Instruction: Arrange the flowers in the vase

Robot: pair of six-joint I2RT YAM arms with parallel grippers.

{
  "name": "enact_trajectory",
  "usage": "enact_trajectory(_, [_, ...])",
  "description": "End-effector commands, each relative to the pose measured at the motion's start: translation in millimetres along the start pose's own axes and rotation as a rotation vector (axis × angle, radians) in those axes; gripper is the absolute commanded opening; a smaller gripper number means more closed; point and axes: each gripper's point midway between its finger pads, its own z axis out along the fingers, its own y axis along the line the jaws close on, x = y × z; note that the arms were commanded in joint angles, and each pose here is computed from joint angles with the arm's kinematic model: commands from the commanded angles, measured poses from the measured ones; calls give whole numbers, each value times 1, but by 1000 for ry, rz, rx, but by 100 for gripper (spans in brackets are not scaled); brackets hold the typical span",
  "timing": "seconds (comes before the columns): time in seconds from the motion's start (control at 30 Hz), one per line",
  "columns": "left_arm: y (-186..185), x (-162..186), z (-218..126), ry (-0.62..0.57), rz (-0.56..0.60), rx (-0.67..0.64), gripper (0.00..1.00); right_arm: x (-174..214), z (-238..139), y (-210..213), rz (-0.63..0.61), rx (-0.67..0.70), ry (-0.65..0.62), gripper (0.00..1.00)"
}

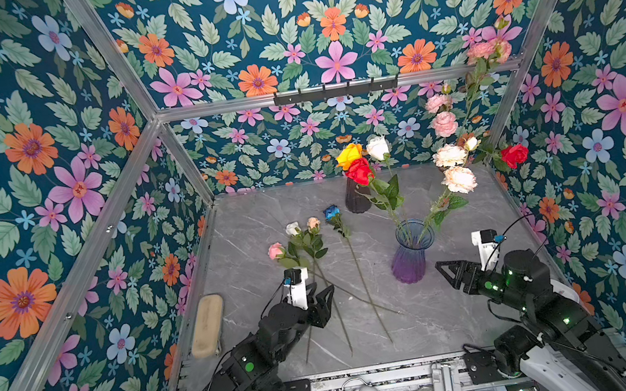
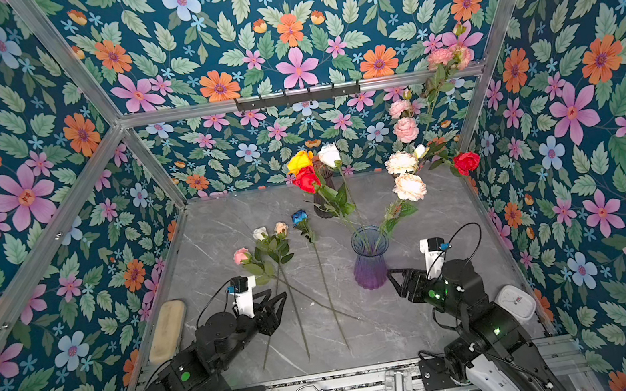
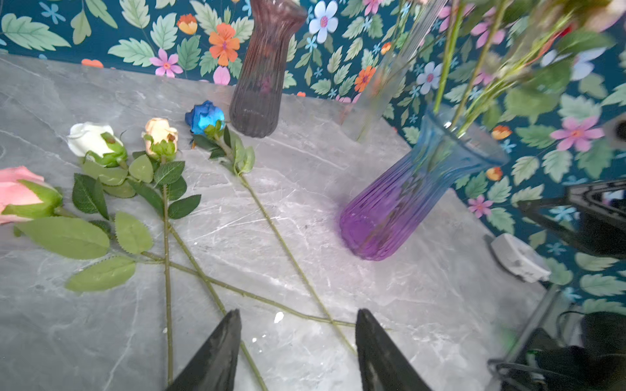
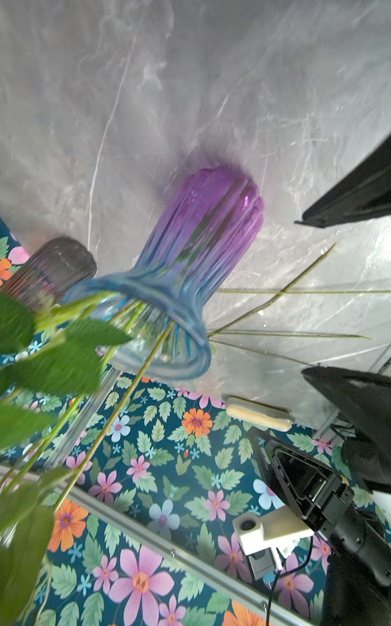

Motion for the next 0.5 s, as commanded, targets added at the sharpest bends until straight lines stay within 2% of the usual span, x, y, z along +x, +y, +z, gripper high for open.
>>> enact_trajectory(0.0, [-3, -12, -15, 31, 28, -11, 57, -5, 1, 10, 28, 23, 60, 65])
enact_trajectory(0.07, [4, -19, -24, 28, 65, -60, 57, -9, 4, 14, 52, 36, 90, 64])
enact_trajectory(0.1, [4, -25, -28, 6, 48, -61, 56, -10, 7, 16, 66, 40, 102, 63])
enact_trajectory(0.2, [-11, -39, -38, -12, -46, 17, 50, -17, 12, 21, 94, 47, 112, 61])
enact_trajectory(0.23, [-18, -42, -43, -1, -46, 48, 48, -20, 13, 23, 99, 47, 109, 60])
enact_trajectory(0.3, [-23, -42, -49, 37, 7, 66, 48, -26, 17, 24, 109, 63, 108, 60])
enact_trajectory(0.37, [-15, -36, -53, 78, 57, 29, 47, -30, 23, 21, 129, 101, 121, 60])
enact_trajectory(0.47, [-19, -36, -57, 95, 45, 48, 42, -36, 30, 15, 163, 183, 151, 57])
